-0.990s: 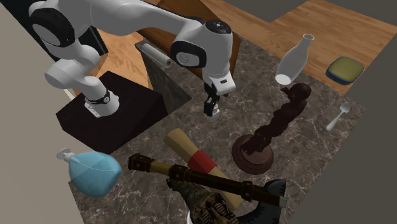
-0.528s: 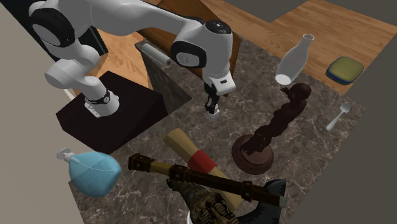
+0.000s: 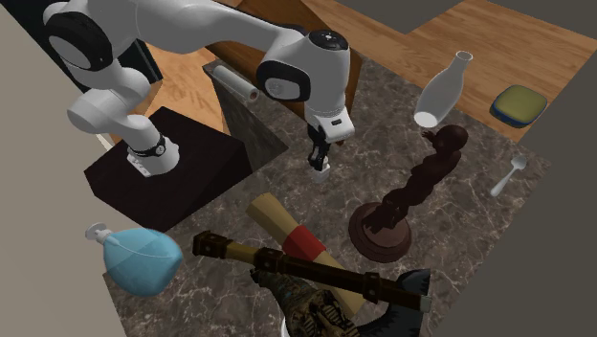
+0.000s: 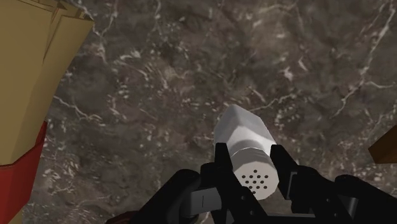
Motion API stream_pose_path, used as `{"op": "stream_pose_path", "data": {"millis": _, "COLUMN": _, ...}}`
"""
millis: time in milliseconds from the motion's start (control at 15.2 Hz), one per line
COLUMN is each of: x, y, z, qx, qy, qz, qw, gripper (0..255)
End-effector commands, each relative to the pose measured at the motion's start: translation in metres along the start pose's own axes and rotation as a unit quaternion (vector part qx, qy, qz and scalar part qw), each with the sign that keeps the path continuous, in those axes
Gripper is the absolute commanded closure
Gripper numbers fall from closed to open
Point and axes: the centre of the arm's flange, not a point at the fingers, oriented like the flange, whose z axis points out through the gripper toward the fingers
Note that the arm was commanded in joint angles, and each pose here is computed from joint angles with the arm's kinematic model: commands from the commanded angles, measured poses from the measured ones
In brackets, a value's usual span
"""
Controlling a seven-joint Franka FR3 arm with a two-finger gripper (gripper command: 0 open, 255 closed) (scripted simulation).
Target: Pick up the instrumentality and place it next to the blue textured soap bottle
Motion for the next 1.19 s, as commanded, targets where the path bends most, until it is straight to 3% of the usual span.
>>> {"op": "stream_pose_path", "data": {"millis": 0, "x": 0.000, "y": 0.000, "z": -0.009, "qx": 0.000, "qy": 0.000, "qz": 0.000, "qw": 1.0000, "gripper": 255}}
{"op": "stream_pose_path", "data": {"millis": 1122, "x": 0.006, "y": 0.005, "z": -0.098, "qx": 0.000, "qy": 0.000, "qz": 0.000, "qw": 1.0000, "gripper": 255}}
